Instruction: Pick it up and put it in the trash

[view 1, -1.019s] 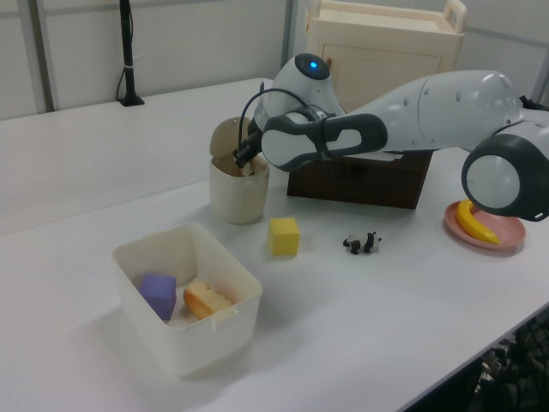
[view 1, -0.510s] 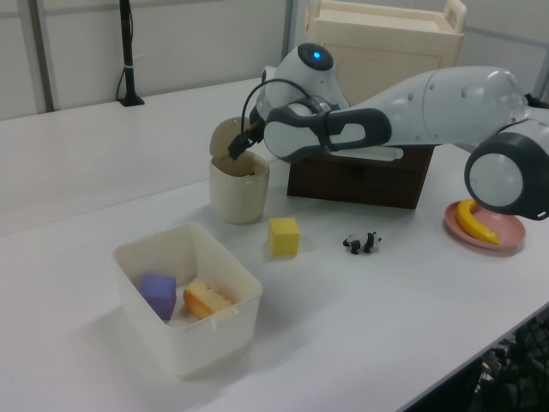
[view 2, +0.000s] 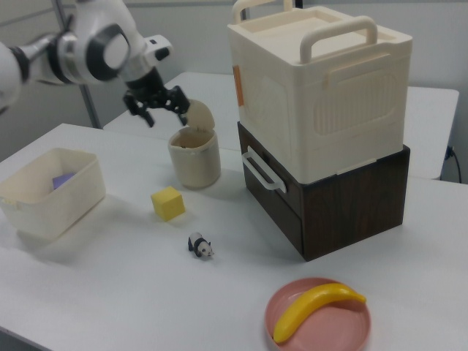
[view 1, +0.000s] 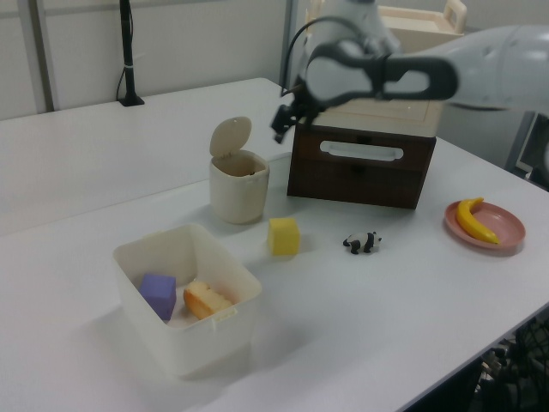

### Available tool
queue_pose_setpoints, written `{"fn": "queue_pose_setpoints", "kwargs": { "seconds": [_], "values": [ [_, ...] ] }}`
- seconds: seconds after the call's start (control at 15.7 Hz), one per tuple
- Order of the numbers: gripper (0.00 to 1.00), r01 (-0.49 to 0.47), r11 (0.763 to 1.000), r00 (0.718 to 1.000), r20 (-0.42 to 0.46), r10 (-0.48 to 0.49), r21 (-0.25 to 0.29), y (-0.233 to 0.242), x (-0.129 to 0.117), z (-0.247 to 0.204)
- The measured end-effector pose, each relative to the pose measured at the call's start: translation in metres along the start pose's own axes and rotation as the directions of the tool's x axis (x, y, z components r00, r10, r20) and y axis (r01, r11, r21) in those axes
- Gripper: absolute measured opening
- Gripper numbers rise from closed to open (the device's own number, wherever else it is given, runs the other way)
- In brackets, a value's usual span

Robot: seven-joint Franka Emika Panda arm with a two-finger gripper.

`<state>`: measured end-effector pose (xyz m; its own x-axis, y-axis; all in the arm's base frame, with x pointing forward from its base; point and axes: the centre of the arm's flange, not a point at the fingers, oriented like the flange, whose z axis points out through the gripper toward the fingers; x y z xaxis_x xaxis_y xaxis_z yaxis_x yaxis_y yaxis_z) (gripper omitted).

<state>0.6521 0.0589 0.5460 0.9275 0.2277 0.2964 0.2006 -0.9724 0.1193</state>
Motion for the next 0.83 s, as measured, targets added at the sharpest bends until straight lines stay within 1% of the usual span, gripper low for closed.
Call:
{"fn": "queue_pose_setpoints", "kwargs": {
  "seconds": [0.06, 0.19, 0.25, 0.38, 0.57, 0.64, 0.83],
  "values": [
    [1.0, -0.021, 1.0, 0.997, 0.073, 0.021, 0.0, -0.002, -0.014, -0.015],
    [1.0, -0.097, 0.995, 0.982, 0.161, 0.098, -0.014, -0.005, -0.034, -0.036],
    [1.0, -0.134, 0.991, 0.973, 0.186, 0.136, -0.024, -0.006, -0.041, -0.042],
    [1.0, -0.175, 0.984, 0.961, 0.211, 0.179, -0.038, -0.004, -0.049, -0.048],
    [1.0, -0.193, 0.98, 0.949, 0.246, 0.2, -0.052, 0.002, -0.058, -0.056],
    [1.0, -0.204, 0.978, 0.943, 0.26, 0.208, -0.044, 0.003, -0.062, -0.06],
    [1.0, -0.255, 0.967, 0.933, 0.271, 0.239, 0.025, 0.007, -0.067, -0.071]
  ]
}}
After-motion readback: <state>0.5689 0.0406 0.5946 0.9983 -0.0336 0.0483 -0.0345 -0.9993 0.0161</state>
